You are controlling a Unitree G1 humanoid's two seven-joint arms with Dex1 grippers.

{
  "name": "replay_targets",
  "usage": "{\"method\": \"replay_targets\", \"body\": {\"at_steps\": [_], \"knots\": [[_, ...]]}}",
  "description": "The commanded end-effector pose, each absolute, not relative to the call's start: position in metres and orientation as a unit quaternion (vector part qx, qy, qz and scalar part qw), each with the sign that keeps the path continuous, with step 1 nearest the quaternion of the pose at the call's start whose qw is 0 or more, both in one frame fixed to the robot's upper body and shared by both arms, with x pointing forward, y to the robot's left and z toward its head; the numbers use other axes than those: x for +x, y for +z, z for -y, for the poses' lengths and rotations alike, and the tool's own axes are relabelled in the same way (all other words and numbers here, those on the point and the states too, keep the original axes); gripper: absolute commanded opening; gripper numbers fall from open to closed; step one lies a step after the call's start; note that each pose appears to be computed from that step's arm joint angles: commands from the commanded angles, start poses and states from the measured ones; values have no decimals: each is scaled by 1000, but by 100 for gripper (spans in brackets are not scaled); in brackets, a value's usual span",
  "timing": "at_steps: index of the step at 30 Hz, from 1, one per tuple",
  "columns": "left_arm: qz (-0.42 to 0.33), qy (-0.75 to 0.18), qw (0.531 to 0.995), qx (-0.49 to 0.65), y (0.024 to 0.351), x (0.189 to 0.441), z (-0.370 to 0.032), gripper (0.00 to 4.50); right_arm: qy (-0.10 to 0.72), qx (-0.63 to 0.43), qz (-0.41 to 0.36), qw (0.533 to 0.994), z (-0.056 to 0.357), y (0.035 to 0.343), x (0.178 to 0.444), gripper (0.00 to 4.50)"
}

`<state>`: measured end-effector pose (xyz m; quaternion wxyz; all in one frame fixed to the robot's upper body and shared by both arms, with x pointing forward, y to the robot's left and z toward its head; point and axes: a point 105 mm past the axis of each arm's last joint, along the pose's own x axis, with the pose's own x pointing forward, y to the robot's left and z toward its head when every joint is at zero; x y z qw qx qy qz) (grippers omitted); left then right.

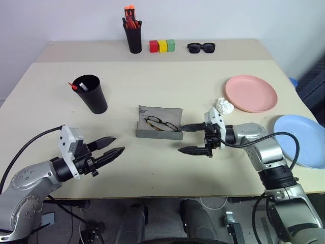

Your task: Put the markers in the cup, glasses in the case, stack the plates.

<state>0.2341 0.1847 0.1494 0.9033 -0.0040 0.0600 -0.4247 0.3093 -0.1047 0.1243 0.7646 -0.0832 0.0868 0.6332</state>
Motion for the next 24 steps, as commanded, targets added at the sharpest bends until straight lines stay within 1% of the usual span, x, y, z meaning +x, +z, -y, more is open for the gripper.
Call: {"method": "replay_targets", "body": {"at_steps": [1, 7, 9, 12, 15, 17, 19, 23, 24], "knots": [[-43, -434, 900, 3, 158, 233, -180, 253, 609, -111, -36, 785, 101, 140, 324, 448], [-44, -433, 900, 5, 158, 233, -180, 253, 595, -116, -10, 796, 88, 141, 338, 448], [-44, -432, 901, 5, 159, 232, -180, 253, 603, -114, -13, 790, 83, 137, 336, 448], [-45, -428, 902, 6, 159, 230, -181, 253, 637, -100, -35, 763, 77, 130, 321, 448], [-46, -427, 903, 6, 159, 229, -182, 253, 677, -83, -79, 727, 78, 121, 298, 448], [-46, -426, 904, 6, 159, 229, -182, 253, 687, -85, -102, 714, 80, 113, 289, 448], [-47, -425, 904, 6, 159, 229, -182, 253, 684, -89, -113, 715, 83, 107, 286, 448], [-47, -425, 904, 7, 159, 229, -181, 253, 679, -87, -117, 719, 85, 105, 283, 448], [-47, -426, 903, 7, 159, 230, -181, 253, 671, -91, -110, 727, 85, 106, 286, 448]]}}
